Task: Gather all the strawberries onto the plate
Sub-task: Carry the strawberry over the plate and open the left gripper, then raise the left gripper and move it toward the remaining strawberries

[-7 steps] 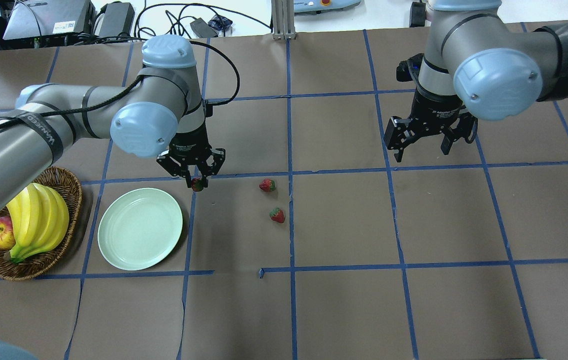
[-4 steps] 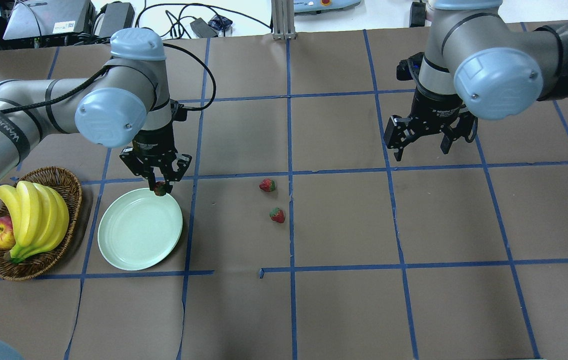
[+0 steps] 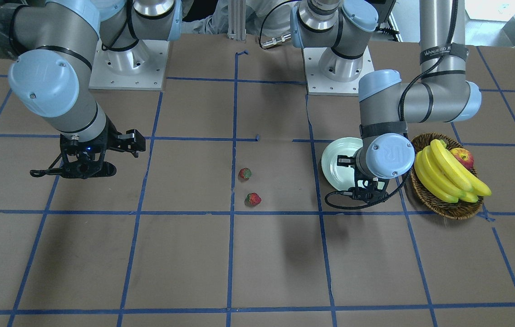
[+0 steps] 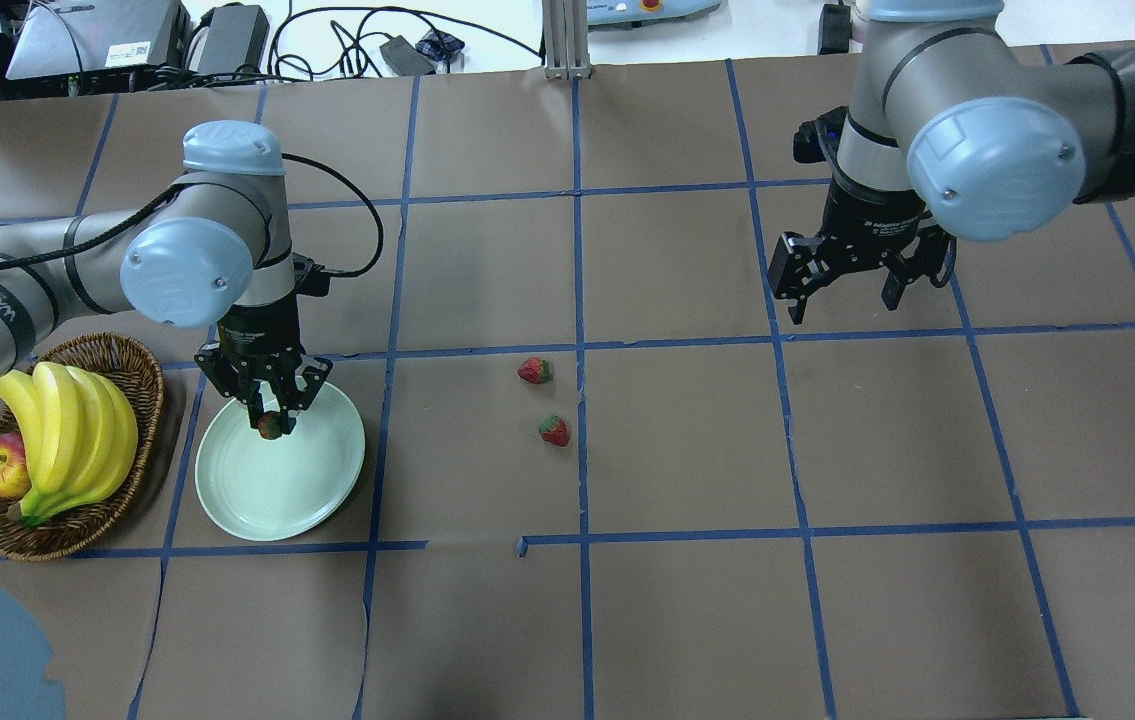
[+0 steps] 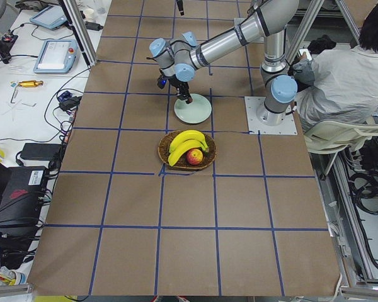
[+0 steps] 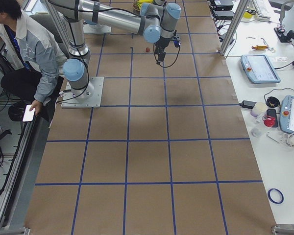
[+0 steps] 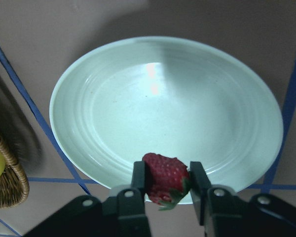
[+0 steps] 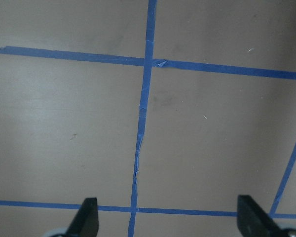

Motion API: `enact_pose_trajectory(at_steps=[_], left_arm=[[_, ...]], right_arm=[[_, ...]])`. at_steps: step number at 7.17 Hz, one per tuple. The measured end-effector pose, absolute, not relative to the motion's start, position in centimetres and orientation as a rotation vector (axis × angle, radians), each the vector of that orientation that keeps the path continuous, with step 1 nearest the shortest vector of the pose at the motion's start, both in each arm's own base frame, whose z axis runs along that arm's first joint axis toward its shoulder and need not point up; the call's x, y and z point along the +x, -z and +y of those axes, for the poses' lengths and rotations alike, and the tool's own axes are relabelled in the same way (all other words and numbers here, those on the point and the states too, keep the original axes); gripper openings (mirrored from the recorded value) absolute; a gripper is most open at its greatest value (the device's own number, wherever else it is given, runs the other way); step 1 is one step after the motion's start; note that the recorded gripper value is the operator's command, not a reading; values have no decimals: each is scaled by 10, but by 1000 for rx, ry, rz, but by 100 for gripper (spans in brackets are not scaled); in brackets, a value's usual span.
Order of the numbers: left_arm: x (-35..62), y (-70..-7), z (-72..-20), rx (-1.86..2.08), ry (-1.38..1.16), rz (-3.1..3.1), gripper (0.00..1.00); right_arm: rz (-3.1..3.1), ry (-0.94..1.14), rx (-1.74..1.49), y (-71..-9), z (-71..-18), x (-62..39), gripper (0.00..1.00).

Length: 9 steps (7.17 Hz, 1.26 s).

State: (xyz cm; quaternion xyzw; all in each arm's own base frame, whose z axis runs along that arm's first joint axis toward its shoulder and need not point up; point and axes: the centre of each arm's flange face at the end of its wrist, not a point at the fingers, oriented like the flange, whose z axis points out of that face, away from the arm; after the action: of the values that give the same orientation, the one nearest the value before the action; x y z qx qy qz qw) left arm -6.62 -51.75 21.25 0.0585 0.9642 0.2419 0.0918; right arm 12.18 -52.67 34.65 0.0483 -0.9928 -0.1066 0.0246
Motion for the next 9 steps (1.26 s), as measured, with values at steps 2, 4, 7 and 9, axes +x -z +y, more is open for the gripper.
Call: enact_pose_trajectory(at_steps=[2,4,7,9], left_arm=[[-64,-202,-516,184,-745,2862,100],[-65,-214,-523,186,-691,2876,100],[-96,-262,-550,145,-498,3003,100],[-133,-269,-557,-46,-389,3089,100]], right_arm=[[-3069,334,156,-346,-526,122,100],[-3072,339,149,-344,-525,123,100],[-3072,337,142,-345,-525,124,100],[-3071,338,143,-345,-525,124,100]])
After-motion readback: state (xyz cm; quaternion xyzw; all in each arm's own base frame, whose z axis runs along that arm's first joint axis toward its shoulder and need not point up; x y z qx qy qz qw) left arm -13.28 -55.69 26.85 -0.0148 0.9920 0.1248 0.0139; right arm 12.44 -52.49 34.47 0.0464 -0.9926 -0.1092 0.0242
